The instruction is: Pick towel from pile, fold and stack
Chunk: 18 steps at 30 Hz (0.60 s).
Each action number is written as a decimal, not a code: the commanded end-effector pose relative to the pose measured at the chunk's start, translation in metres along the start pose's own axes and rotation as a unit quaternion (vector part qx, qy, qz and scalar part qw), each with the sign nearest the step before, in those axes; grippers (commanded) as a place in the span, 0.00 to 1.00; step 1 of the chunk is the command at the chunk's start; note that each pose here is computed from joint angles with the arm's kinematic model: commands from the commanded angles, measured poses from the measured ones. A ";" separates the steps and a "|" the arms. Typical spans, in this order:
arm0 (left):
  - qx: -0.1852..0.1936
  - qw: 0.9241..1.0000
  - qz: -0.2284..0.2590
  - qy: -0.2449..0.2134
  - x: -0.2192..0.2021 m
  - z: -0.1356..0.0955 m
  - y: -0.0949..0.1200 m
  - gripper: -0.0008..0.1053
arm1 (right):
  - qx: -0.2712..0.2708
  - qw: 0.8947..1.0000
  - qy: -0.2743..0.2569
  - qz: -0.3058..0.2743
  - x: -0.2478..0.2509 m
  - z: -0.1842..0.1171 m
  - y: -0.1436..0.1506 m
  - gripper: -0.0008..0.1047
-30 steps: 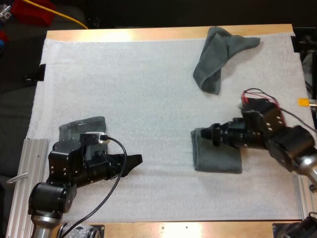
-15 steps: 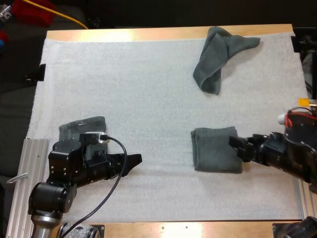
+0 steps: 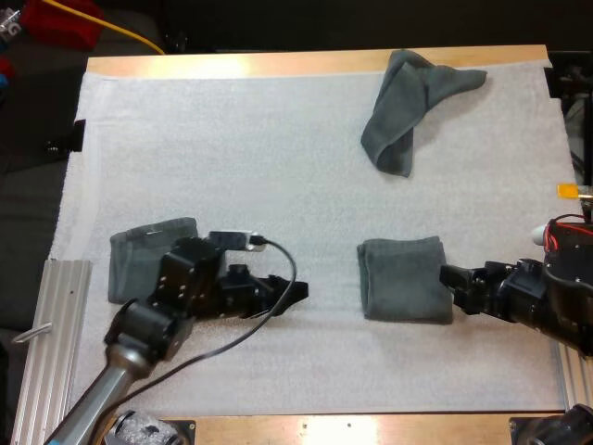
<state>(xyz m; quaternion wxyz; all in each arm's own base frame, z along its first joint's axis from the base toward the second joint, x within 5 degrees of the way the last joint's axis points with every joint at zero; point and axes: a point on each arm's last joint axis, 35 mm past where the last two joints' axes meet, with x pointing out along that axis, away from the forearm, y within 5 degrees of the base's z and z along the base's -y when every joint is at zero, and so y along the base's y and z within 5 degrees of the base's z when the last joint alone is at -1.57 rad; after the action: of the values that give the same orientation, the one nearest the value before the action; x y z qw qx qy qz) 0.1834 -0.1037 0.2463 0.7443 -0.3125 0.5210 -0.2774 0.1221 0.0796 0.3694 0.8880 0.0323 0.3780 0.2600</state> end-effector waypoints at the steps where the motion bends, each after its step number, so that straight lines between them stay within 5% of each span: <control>1: 0.002 1.000 -0.003 -0.010 0.005 0.004 -0.003 0.59 | -0.003 1.000 -0.005 0.002 -0.003 0.001 0.001 0.65; 5: -0.012 0.999 -0.011 0.032 0.037 0.009 0.004 0.68 | -0.017 0.999 0.004 0.040 -0.003 0.000 0.004 0.65; 18: -0.084 0.992 -0.018 0.093 0.125 0.010 0.033 0.68 | -0.022 0.999 0.006 0.047 -0.003 0.000 0.004 0.65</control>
<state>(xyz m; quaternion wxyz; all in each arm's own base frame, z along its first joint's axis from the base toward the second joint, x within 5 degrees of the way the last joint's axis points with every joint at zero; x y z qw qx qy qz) 0.2313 -0.1695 0.1434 0.6580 -0.3509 0.6119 -0.2636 0.1203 0.0819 0.3697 0.8735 0.0327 0.3812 0.3009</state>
